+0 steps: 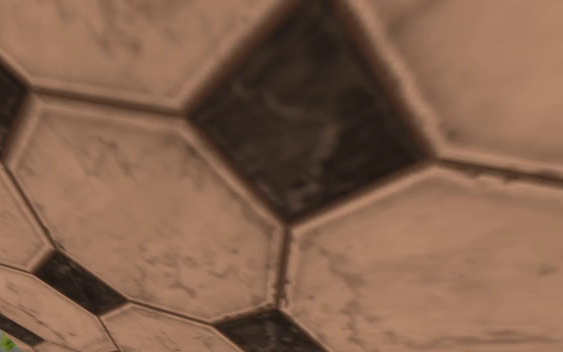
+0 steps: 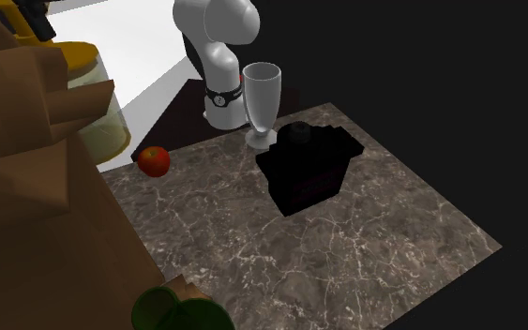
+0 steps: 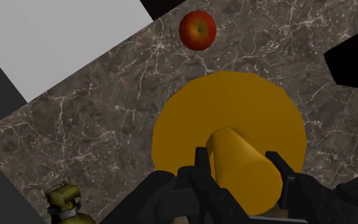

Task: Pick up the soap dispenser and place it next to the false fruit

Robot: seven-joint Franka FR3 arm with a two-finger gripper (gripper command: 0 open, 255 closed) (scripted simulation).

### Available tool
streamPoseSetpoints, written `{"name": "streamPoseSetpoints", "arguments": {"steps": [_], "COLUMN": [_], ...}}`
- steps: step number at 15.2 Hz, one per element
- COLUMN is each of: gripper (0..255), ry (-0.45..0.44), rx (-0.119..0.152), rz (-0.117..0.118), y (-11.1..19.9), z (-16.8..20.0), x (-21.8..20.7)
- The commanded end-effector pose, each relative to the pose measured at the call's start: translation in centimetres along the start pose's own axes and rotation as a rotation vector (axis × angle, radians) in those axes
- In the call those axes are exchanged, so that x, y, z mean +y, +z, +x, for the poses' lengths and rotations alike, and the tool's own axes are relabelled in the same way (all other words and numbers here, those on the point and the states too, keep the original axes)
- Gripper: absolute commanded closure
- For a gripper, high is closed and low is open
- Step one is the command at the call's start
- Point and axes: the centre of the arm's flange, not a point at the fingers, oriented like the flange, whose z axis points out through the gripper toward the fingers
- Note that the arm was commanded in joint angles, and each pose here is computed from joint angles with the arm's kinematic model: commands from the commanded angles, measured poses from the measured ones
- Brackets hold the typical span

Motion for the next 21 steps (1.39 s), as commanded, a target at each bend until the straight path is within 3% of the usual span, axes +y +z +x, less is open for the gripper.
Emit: {"name": "streamPoseSetpoints", "arguments": {"steps": [1,21], "gripper": [255,255], "ry": [0.0,0.0], "rx": [0.001,0.001], "rz": [0.0,0.0], "y": [1.0,11.5], "z": [0.1,0.0], "x": [0.1,0.7]}}
